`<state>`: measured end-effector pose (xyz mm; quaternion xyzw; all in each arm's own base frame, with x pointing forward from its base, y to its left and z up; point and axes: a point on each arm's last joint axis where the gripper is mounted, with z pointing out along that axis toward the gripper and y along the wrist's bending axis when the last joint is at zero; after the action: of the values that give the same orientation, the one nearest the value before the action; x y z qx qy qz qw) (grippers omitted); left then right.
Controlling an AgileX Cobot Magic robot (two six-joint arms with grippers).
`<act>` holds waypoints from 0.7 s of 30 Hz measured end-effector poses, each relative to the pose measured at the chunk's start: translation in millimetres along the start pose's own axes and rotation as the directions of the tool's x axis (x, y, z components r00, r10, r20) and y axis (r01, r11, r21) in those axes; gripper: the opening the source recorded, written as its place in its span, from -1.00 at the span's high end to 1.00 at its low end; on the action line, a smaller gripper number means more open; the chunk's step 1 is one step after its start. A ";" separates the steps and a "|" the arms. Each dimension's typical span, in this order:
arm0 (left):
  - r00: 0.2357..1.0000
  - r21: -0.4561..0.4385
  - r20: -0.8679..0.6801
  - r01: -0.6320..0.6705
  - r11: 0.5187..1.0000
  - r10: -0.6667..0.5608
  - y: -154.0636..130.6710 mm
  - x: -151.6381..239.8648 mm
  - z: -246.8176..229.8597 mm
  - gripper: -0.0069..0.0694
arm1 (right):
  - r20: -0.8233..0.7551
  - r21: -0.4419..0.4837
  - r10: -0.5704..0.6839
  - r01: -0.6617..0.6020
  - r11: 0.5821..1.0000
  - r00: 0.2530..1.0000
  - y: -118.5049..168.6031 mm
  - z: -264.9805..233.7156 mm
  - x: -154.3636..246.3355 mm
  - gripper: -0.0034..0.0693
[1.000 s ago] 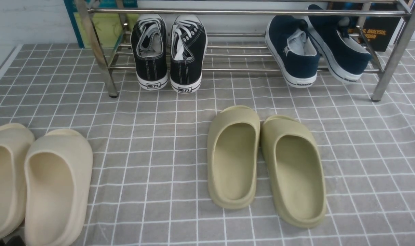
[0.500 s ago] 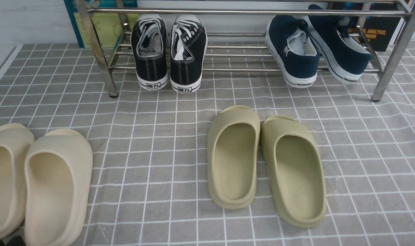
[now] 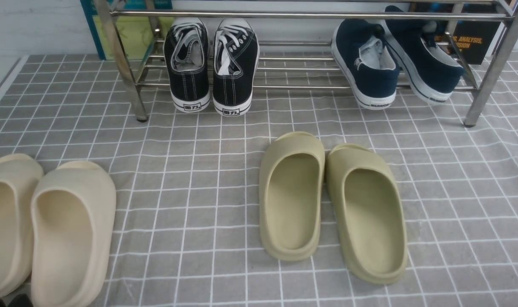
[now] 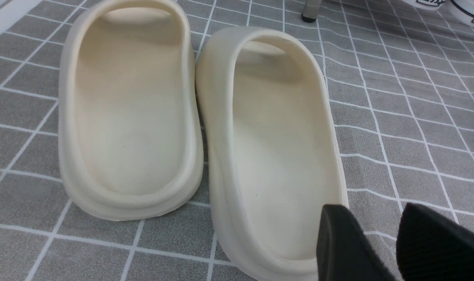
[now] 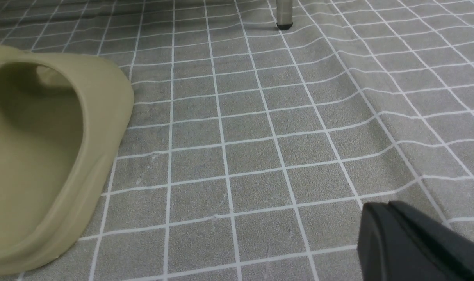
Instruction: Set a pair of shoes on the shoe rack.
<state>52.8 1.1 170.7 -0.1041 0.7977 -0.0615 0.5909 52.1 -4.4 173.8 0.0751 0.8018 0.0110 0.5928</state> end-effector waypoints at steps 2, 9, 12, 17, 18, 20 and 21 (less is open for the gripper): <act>1.000 0.000 0.000 0.000 1.000 0.000 0.0 0.0 0.0 0.20 | 0.000 0.000 0.000 0.000 1.000 1.000 0.0 0.0 0.0 0.88; 1.000 0.000 0.000 0.000 1.000 0.000 0.0 0.0 0.0 0.20 | 0.000 0.000 0.000 0.000 1.000 1.000 0.0 0.0 0.0 0.87; 1.000 0.000 0.000 0.000 1.000 0.000 0.0 0.0 0.0 0.20 | 0.000 0.000 0.000 0.000 1.000 1.000 0.0 0.0 0.0 0.86; 1.000 0.000 0.000 0.000 1.000 0.000 0.0 0.0 0.0 0.20 | 0.000 0.000 0.000 0.000 1.000 1.000 0.0 0.0 0.0 0.85; 1.000 0.000 0.000 0.000 1.000 0.000 0.0 0.0 0.0 0.20 | 0.000 0.000 0.000 0.000 1.000 1.000 0.0 0.0 0.0 0.85; 1.000 0.000 0.000 0.000 1.000 0.000 0.0 0.0 0.0 0.20 | 0.000 0.000 0.000 0.000 1.000 1.000 0.0 0.0 0.0 0.85; 1.000 0.000 0.000 0.000 1.000 0.000 0.0 0.0 0.0 0.20 | 0.000 0.000 0.000 0.000 1.000 1.000 0.0 0.0 0.0 0.85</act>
<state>52.8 1.1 170.7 -0.1041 0.7977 -0.0615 0.5909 52.1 -4.4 173.8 0.0751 0.8018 0.0110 0.5928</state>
